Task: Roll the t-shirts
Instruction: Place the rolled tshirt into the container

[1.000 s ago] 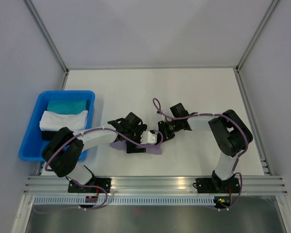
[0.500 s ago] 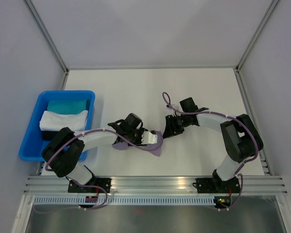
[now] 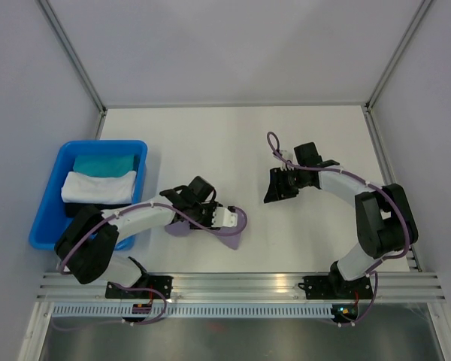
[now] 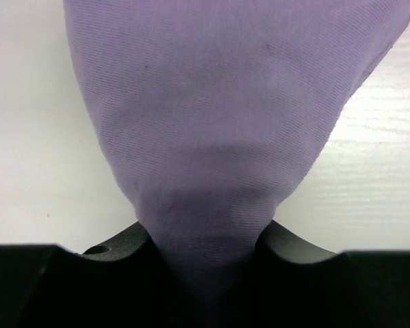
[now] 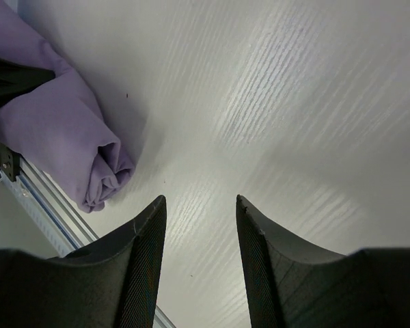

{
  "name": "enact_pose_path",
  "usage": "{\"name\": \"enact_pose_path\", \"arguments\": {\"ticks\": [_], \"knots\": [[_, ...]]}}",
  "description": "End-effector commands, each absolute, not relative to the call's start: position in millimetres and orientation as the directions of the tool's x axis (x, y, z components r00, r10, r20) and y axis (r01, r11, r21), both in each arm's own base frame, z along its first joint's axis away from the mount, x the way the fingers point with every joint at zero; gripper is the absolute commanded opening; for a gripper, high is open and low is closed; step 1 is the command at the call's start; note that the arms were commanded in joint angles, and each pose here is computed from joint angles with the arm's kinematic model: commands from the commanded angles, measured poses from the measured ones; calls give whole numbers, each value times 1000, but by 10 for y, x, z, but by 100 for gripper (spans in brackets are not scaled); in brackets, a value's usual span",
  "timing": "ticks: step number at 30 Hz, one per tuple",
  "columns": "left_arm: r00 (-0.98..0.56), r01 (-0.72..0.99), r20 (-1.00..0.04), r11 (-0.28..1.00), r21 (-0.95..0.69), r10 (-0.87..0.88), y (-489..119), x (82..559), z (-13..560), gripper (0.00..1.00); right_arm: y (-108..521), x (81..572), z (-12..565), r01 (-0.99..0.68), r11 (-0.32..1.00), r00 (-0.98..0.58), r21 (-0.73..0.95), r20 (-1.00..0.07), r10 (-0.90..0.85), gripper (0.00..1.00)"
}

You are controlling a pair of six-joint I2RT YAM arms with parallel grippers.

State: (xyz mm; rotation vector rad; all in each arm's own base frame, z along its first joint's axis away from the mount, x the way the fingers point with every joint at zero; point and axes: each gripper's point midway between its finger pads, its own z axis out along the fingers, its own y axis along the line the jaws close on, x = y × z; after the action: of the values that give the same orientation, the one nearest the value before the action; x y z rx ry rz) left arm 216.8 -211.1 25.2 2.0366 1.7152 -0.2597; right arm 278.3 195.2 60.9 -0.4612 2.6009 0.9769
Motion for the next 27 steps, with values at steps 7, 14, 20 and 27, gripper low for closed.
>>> {"name": "enact_pose_path", "arguments": {"ticks": [7, 14, 20, 27], "knots": [[271, 943, -478, -132, 304, 835, -2084, 2364, 711, 2, 1934, 2947, 789, -445, 719, -857, 534, -486, -170, 51], [344, 910, -507, -148, 387, 790, -2071, 2454, 989, 2, 1937, 2967, 795, -449, 719, -854, 531, -491, -171, 51], [356, 903, -524, -141, 405, 773, -1948, 2615, 1497, 2, 1934, 2982, 783, -450, 719, -853, 529, -493, -172, 51], [351, 879, -414, -143, 454, 840, -1240, 2688, 2202, 2, 2032, 3126, 848, -457, 700, -840, 549, -525, -137, 51]]}}
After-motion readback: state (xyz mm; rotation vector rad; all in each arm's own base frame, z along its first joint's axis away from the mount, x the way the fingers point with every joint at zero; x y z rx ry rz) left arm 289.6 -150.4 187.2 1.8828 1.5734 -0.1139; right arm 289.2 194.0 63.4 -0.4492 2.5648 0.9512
